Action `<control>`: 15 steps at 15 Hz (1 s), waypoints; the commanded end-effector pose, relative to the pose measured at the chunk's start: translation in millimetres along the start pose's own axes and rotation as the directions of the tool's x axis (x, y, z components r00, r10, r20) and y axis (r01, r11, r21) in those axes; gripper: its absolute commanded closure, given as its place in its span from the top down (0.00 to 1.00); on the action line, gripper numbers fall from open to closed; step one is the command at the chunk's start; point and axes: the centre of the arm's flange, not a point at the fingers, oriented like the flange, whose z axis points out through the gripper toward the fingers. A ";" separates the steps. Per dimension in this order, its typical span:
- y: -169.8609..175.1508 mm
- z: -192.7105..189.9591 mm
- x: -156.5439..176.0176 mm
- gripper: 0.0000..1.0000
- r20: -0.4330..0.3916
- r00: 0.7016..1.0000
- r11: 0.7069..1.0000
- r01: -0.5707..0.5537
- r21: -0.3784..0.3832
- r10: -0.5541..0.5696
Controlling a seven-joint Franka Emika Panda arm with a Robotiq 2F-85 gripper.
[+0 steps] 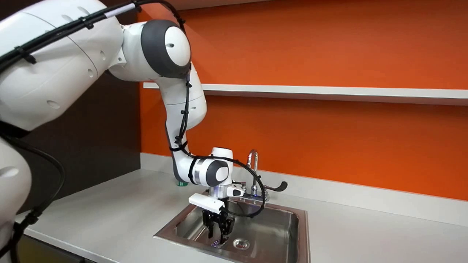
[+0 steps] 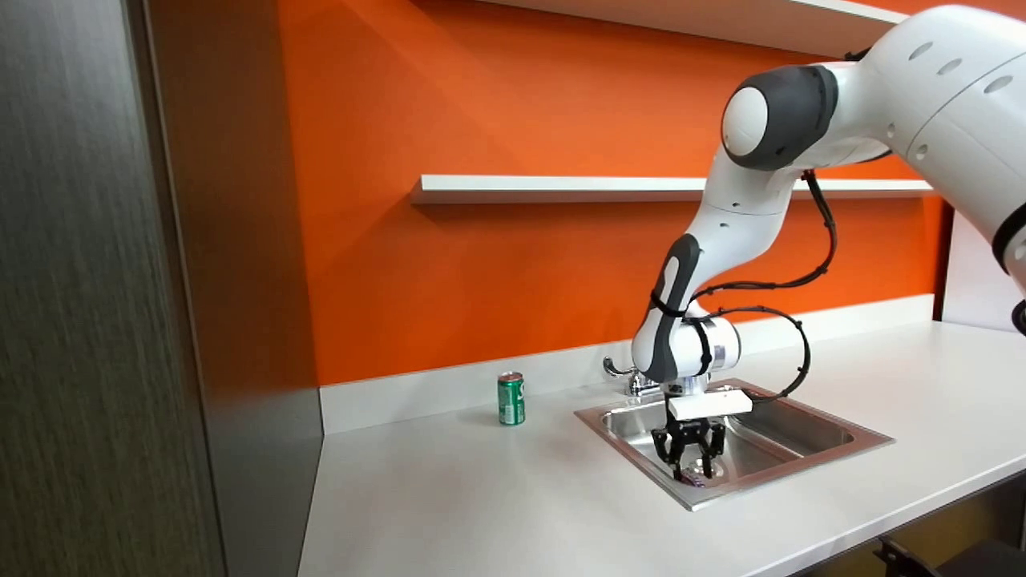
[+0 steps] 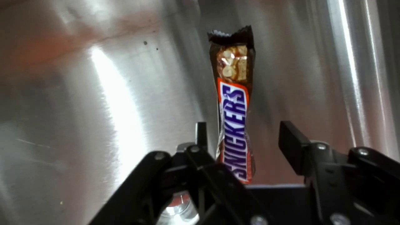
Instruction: Put the packet in the sink
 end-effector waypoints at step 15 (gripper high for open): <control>22.5 -109.2 -104.4 1.00 -0.077 0.996 0.999 0.052 0.018 -0.050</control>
